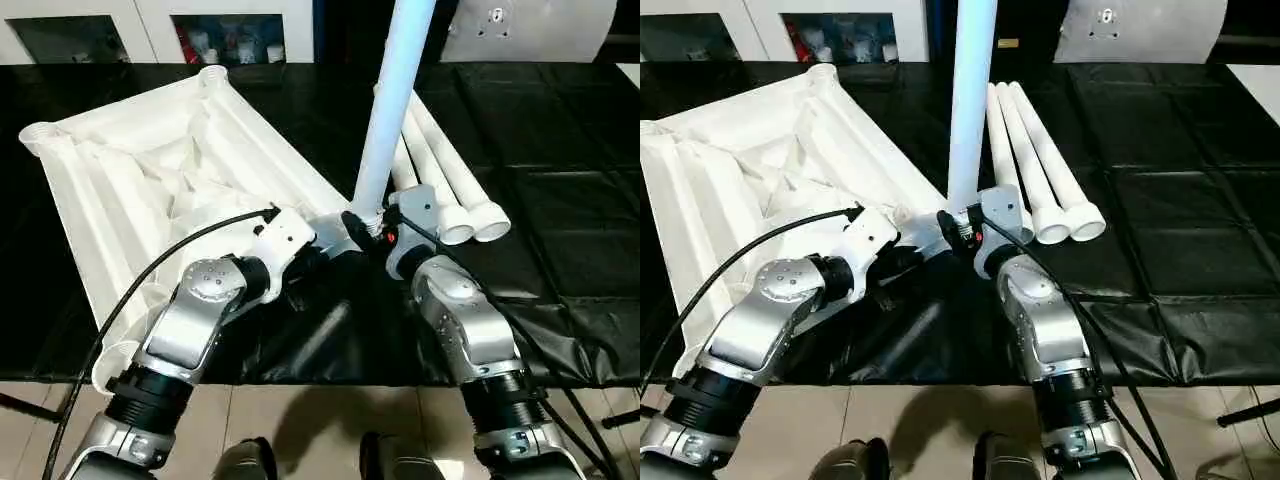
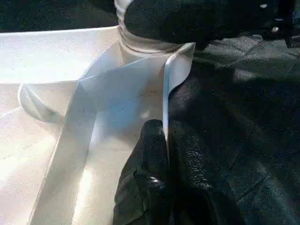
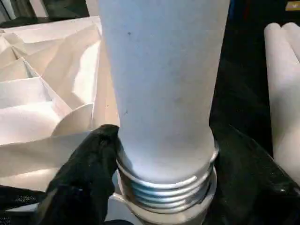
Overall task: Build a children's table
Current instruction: Rotate leg to tighten
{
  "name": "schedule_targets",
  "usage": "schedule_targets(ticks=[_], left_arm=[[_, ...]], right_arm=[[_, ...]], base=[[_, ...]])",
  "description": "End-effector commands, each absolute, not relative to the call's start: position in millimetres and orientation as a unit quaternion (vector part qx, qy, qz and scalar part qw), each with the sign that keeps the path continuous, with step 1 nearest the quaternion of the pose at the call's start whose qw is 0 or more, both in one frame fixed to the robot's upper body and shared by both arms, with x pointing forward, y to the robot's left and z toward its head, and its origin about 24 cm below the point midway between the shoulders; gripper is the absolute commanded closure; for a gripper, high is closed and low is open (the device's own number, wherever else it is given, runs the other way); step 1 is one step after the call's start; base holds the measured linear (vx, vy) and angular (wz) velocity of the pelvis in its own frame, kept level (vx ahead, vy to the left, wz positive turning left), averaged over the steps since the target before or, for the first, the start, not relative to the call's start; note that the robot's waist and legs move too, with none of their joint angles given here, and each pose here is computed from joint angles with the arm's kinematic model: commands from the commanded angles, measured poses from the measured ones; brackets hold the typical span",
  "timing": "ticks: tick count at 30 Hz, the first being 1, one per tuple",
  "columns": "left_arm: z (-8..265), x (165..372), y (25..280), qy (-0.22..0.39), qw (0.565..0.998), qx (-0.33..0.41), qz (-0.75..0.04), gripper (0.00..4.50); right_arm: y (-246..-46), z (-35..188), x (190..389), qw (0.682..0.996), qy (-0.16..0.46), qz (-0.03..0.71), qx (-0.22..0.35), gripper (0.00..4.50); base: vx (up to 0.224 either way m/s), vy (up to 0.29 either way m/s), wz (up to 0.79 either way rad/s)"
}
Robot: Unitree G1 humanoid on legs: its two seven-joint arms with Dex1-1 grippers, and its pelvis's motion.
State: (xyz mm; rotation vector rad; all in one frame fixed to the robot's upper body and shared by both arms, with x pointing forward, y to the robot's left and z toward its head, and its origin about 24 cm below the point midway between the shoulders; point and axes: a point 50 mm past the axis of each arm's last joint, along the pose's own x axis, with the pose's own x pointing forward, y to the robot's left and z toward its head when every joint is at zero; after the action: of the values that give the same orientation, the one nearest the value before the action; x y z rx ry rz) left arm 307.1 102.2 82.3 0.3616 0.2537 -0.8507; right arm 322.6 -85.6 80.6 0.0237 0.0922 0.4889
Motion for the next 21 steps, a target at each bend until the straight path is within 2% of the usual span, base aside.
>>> schedule_targets(ticks=[1, 2, 6, 9, 10, 12, 14, 16, 21], left_arm=[[96, 311, 98, 0.089, 0.888, 0.193, -0.409, 4.5], [94, 310, 103, 0.095, 0.884, 0.199, -0.413, 4.5], [89, 308, 122, 0.109, 0.868, 0.22, -0.431, 4.5], [86, 304, 134, 0.113, 0.85, 0.228, -0.462, 4.5], [86, 304, 134, 0.113, 0.85, 0.228, -0.462, 4.5], [84, 297, 143, 0.117, 0.82, 0.232, -0.51, 4.5], [84, 295, 143, 0.115, 0.81, 0.232, -0.526, 4.5], [82, 289, 149, 0.124, 0.774, 0.246, -0.57, 4.5], [81, 285, 155, 0.136, 0.733, 0.25, -0.617, 4.5]], right_arm=[[-57.5, 66, 306.2, 0.943, 0.075, 0.324, 0.024, 1.0], [-62.7, 66, 305.9, 0.943, 0.071, 0.325, 0.018, 0.73], [-84.8, 69, 304.4, 0.94, 0.052, 0.337, 0.001, 0.59], [-101.9, 74, 301.2, 0.93, 0.036, 0.365, -0.017, 0.21], [-101.9, 74, 301.2, 0.93, 0.036, 0.365, -0.017, 0.21], [-116.3, 81, 298.7, 0.917, 0.026, 0.398, -0.031, 0.08], [-118.8, 83, 298.1, 0.911, 0.024, 0.409, -0.034, 0.08], [-126.6, 89, 296.7, 0.89, 0.024, 0.451, -0.054, 0.08], [-131.4, 95, 295.4, 0.854, 0.038, 0.513, -0.074, 0.08]], base=[[0.0, 0.0, 0.0], [0.0, 0.0, 0.0], [0.0, 0.0, 0.0], [0.0, 0.0, 0.0], [0.0, 0.0, 0.0], [0.0, 0.0, 0.0], [0.0, 0.0, 0.0], [0.0, 0.0, 0.0], [0.0, 0.0, 0.0]])
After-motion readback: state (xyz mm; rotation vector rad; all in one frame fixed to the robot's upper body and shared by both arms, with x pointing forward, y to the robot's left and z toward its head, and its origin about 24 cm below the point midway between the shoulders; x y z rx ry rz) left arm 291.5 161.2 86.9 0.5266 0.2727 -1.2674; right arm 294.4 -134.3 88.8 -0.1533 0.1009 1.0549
